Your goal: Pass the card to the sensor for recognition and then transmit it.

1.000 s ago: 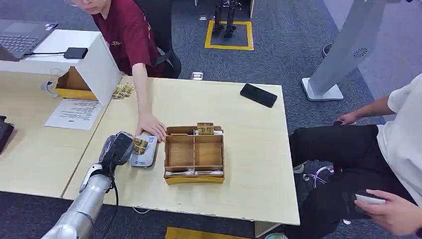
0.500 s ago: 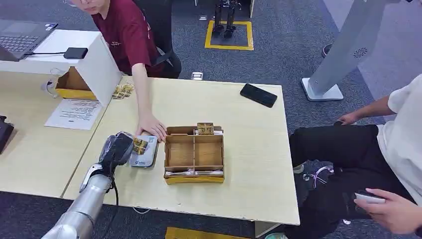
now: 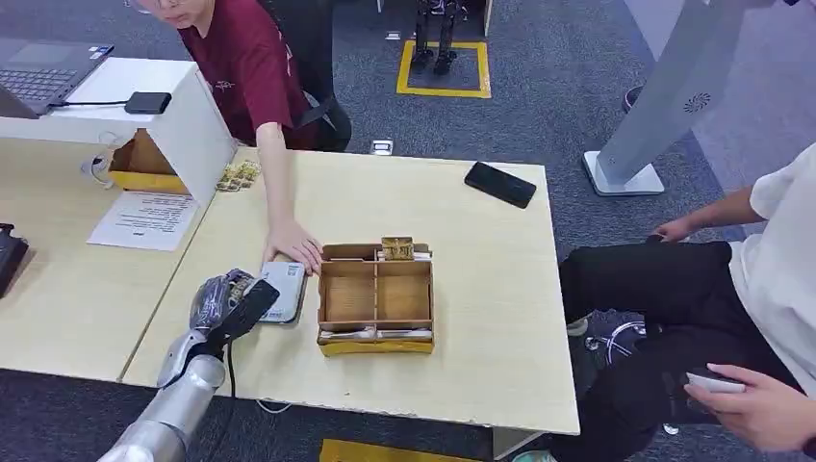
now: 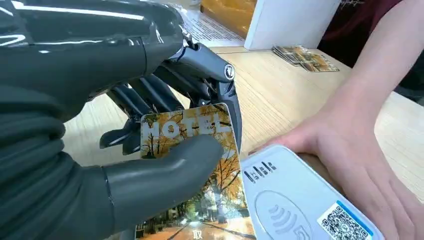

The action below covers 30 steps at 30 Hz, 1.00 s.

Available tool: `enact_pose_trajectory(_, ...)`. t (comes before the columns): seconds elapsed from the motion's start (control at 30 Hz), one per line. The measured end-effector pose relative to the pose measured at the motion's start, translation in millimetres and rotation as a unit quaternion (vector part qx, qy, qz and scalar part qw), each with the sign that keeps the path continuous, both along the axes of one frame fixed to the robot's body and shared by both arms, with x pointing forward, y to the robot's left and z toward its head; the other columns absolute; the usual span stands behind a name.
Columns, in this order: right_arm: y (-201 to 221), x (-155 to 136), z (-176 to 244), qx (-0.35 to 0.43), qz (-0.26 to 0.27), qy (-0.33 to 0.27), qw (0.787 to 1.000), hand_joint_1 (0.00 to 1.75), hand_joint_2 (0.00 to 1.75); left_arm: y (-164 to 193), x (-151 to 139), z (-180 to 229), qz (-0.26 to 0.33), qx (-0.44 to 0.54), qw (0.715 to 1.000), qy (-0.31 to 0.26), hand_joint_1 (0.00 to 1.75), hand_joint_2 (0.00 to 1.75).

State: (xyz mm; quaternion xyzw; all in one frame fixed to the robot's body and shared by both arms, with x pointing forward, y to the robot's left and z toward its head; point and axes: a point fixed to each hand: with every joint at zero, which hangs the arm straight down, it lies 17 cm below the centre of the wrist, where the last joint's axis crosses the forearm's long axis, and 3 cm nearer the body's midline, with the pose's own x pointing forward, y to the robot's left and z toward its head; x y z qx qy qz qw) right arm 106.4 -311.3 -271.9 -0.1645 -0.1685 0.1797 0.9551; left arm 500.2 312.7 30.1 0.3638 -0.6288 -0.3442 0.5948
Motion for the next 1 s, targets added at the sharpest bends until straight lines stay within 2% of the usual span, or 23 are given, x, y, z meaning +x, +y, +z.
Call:
enact_pose_trajectory(0.57,-0.7,-0.3,0.0,-0.001,0.0,0.0,1.0,0.0,1.75,-1.9,-0.7,-2.8,-0.004,-0.006,1.0,0.005,1.75,1.75)
enact_pose_trajectory(0.73,-0.3,0.3,0.1,-0.001,0.006,0.0,1.0,0.0,1.75,-7.7,-0.4,-3.1,-0.013,-0.072,0.997,0.012,1.75,1.75)
enact_pose_trajectory(1.0,-0.4,1.3,0.2,-0.001,0.005,-0.001,1.0,0.0,1.75,-8.7,0.5,-2.5,-0.012,-0.097,0.995,0.013,1.75,1.75)
